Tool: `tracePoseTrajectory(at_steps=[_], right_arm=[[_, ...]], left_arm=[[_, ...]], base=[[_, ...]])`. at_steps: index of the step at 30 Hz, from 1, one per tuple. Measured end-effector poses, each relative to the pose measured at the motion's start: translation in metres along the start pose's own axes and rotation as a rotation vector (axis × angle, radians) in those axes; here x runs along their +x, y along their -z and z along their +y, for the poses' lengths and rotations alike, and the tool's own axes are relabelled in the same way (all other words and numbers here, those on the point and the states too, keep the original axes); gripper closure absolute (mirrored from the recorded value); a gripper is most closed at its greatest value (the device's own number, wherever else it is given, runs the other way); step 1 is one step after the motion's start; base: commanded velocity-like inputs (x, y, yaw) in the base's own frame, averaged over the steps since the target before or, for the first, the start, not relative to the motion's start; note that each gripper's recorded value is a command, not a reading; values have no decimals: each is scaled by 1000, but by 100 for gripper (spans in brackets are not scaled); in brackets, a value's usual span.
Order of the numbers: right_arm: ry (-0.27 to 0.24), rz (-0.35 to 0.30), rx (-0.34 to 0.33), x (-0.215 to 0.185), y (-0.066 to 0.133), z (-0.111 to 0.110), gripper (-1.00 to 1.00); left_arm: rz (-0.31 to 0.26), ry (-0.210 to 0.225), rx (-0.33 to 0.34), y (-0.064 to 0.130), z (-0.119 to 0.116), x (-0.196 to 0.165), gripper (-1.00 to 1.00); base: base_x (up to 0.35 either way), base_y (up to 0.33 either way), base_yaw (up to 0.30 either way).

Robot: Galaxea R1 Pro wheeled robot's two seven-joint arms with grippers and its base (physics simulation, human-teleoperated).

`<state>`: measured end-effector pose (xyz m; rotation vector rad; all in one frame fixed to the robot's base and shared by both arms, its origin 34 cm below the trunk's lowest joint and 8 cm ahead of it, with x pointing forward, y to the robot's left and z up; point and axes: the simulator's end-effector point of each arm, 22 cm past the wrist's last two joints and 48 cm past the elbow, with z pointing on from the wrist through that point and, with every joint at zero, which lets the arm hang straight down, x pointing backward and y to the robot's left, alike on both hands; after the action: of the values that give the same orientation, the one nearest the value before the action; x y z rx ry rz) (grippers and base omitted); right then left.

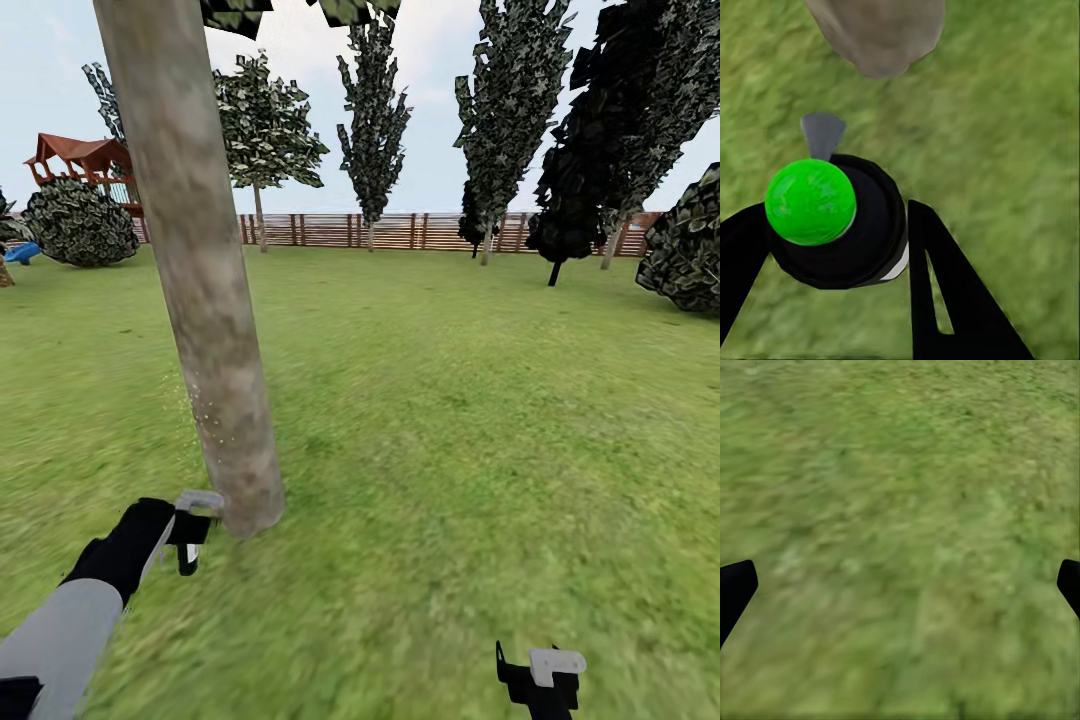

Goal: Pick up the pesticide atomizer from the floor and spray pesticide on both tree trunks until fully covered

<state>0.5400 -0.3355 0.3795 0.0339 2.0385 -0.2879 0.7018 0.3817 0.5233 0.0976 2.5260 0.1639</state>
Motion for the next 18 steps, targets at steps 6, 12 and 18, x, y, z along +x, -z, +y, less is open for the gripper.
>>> tracePoseTrajectory(at_steps=[6,12,18], right_arm=[[0,0,1,0,0,0,-100],[-1,0,-1,0,0,1,-100],[-1,-1,0,0,0,0,-100]], left_arm=[[45,15,-67,-1,50,33,100],[80,27,-40,-13,30,71,100],[52,75,-102,-15,48,78,100]], base=[[0,0,11],[4,-1,245],[185,-131,76]])
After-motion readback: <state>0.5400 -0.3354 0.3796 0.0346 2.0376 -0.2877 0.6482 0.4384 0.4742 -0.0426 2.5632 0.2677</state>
